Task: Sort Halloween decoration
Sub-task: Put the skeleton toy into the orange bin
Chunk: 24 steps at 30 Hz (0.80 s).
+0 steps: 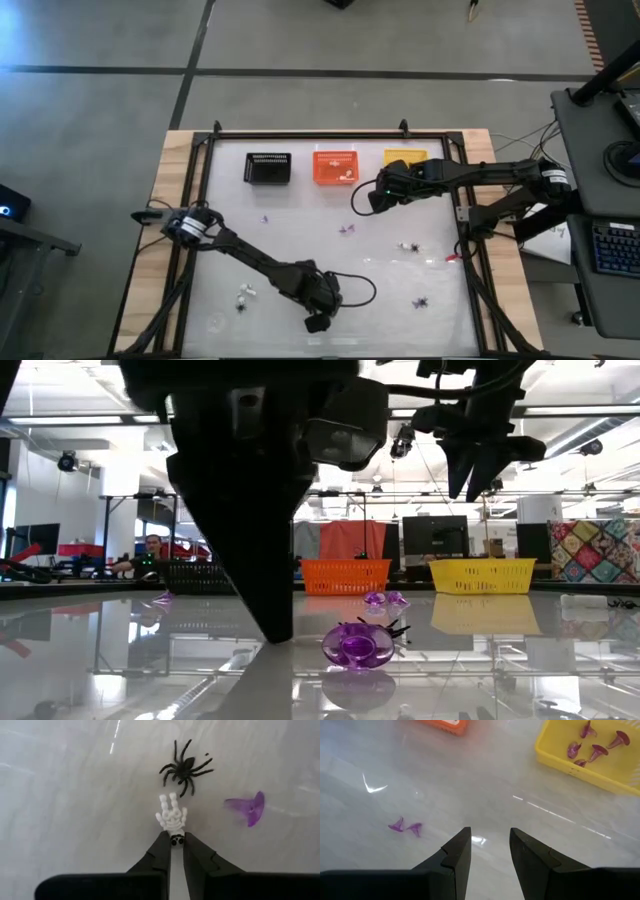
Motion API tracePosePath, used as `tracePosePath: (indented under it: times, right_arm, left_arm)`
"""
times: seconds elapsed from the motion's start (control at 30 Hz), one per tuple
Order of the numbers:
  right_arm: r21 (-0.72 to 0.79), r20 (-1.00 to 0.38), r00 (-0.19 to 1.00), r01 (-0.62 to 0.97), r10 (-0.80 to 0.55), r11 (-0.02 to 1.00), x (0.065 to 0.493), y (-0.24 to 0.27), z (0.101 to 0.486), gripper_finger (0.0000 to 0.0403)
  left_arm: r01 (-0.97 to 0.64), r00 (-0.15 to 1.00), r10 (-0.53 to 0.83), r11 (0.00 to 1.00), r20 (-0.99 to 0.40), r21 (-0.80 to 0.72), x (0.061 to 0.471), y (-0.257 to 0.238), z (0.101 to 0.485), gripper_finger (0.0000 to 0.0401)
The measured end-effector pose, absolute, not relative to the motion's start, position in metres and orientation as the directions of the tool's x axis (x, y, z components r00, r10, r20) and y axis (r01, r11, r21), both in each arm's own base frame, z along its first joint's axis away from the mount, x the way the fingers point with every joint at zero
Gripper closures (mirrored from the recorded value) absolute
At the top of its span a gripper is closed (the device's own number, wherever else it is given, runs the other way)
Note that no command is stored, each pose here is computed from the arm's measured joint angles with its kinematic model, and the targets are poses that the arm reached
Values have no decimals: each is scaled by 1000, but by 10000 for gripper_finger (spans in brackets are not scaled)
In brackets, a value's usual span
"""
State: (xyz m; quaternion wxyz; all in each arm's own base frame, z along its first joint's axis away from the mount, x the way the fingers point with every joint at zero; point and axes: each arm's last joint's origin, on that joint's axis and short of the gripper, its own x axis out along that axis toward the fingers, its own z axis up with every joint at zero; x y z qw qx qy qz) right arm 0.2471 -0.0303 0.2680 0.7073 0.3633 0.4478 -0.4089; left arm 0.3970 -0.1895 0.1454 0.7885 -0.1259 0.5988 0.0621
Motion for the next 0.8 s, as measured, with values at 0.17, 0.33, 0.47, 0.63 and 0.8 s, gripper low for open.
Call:
tracePosePath:
  times: [0.17,0.33,0.47,0.63,0.8]
  right_arm:
    - [153,-932,259,915,-253,373,247,-30,266,275]
    - [145,-940,234,933,-250,328,244,-27,258,275]
    - [133,-946,213,942,-243,309,241,-21,250,275]
    - [109,-955,177,956,-238,274,237,-15,238,275]
    - [80,-963,131,973,-235,217,230,-14,225,275]
  left_arm:
    - [-185,214,28,983,-977,-12,391,-178,148,394]
    - [-95,154,83,993,-985,69,386,-170,148,395]
    - [-19,129,133,991,-983,132,382,-165,149,396]
    - [43,129,189,980,-973,196,375,-151,159,396]
    - [63,157,182,979,-971,194,368,-130,176,397]
